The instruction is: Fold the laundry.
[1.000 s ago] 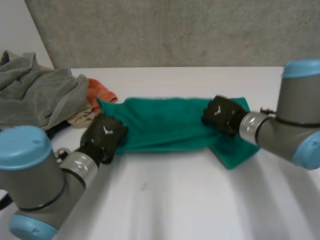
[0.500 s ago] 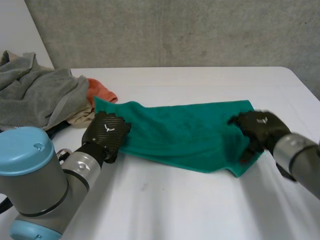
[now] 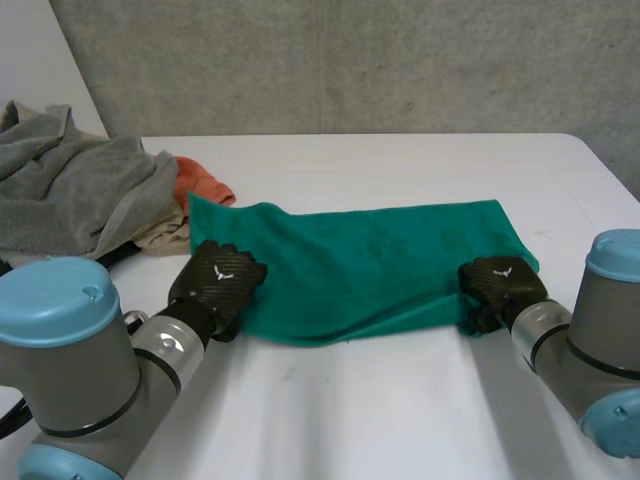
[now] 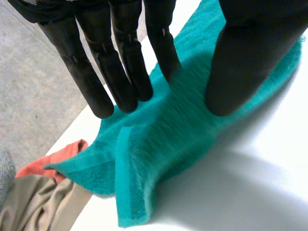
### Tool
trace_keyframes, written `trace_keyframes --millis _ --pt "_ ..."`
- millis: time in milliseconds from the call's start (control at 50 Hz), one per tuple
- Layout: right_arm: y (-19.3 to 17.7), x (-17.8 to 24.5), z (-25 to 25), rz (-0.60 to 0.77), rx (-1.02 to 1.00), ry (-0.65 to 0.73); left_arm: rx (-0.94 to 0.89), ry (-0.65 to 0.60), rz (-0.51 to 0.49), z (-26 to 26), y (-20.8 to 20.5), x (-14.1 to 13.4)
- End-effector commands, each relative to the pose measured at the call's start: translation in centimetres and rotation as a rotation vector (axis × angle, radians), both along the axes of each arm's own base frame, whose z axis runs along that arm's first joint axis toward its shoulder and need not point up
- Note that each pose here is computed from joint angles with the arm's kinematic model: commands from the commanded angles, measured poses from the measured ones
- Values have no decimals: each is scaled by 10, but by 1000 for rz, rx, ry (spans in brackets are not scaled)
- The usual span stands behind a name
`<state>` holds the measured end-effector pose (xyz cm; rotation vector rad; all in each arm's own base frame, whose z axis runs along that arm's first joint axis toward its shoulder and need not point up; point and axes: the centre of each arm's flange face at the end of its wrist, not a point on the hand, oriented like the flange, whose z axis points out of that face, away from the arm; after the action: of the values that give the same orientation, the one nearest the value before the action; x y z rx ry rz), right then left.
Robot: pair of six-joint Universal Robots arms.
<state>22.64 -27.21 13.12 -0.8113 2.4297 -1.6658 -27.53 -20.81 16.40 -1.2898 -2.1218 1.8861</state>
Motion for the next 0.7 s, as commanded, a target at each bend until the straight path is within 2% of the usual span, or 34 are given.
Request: trace_keyframes --millis 20,60,140,240,360,580,700 --pt "-9 -14 15 -17 -66 45 108 -8 82 2 -11 20" --pt "-12 -21 13 -18 -62 85 152 13 142 6 -21 34" --pt "-15 -27 8 -4 -50 123 209 78 184 11 -36 53" --pt "-13 -26 3 28 -19 126 271 132 148 6 -47 64" --pt "-8 -19 6 51 -21 115 302 126 119 -7 -58 70" --pt "-3 -18 5 60 -16 115 252 23 41 -31 -75 60" --pt "-2 -18 4 62 -10 116 234 12 -7 -36 -77 49"
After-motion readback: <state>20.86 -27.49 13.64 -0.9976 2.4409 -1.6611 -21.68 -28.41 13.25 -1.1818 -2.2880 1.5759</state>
